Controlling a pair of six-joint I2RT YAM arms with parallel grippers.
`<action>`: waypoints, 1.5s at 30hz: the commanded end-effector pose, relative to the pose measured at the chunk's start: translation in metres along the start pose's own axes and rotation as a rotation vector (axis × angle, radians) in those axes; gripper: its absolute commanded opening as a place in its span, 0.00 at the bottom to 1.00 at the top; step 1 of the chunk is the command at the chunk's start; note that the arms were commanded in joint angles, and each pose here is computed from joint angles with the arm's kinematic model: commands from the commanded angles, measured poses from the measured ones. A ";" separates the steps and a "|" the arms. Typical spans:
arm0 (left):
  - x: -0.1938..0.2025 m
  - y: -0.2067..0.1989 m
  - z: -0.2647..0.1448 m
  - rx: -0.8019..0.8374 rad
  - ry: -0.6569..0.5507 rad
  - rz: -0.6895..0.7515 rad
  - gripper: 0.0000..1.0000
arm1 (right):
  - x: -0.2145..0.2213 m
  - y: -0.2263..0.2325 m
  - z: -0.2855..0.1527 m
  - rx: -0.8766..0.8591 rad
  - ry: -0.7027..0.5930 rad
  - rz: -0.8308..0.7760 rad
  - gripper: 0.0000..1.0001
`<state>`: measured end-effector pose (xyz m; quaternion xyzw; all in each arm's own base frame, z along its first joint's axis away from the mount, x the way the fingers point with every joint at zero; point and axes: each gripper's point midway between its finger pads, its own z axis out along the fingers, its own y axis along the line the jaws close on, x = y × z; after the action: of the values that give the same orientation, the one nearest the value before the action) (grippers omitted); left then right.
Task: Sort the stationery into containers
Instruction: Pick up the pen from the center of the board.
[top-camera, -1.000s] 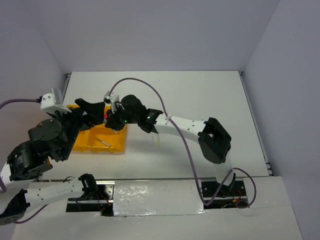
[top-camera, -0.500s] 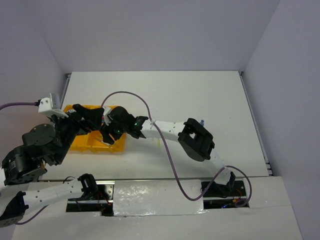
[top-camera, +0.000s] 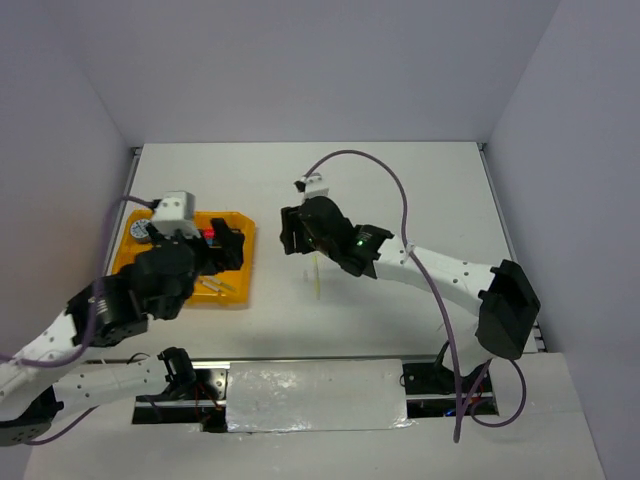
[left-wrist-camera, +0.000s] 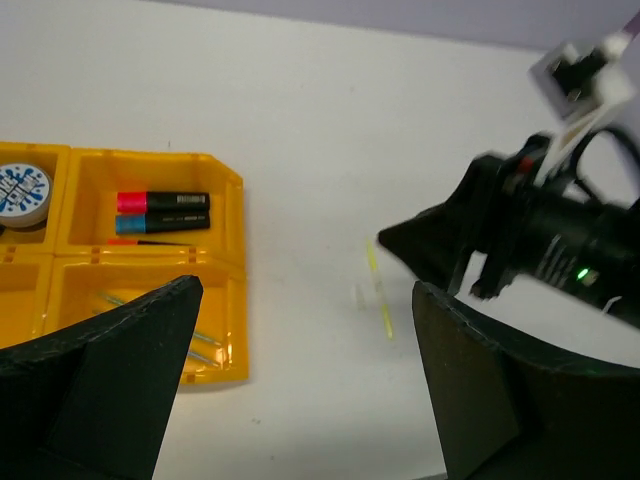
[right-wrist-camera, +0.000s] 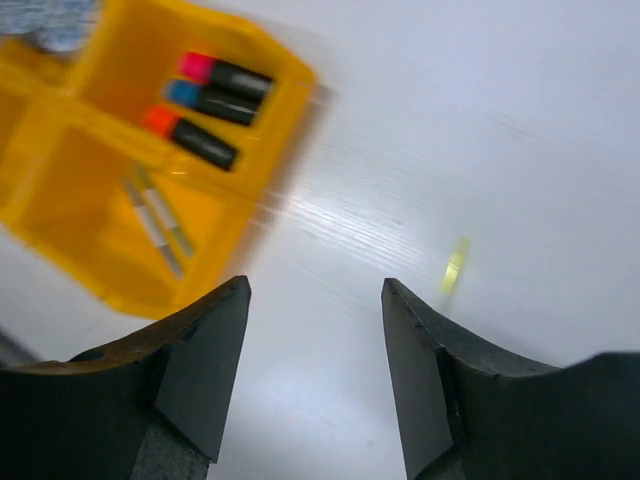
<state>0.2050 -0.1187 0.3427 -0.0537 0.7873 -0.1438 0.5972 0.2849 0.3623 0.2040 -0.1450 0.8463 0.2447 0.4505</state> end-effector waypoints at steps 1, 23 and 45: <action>0.045 -0.009 0.021 0.004 0.099 0.124 0.99 | 0.064 -0.083 -0.004 0.372 0.176 0.042 0.62; 0.094 -0.008 0.031 0.016 0.210 0.190 0.99 | 0.125 -0.112 0.045 0.359 0.357 0.051 0.54; 0.142 -0.010 0.067 -0.223 0.321 0.053 0.99 | 0.185 -0.127 0.042 0.382 0.461 0.139 0.11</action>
<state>0.2181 -0.1665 0.1972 -0.0219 0.8852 -0.0431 0.4628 0.2888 0.2859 0.0153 -0.0675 0.9551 0.0657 0.2810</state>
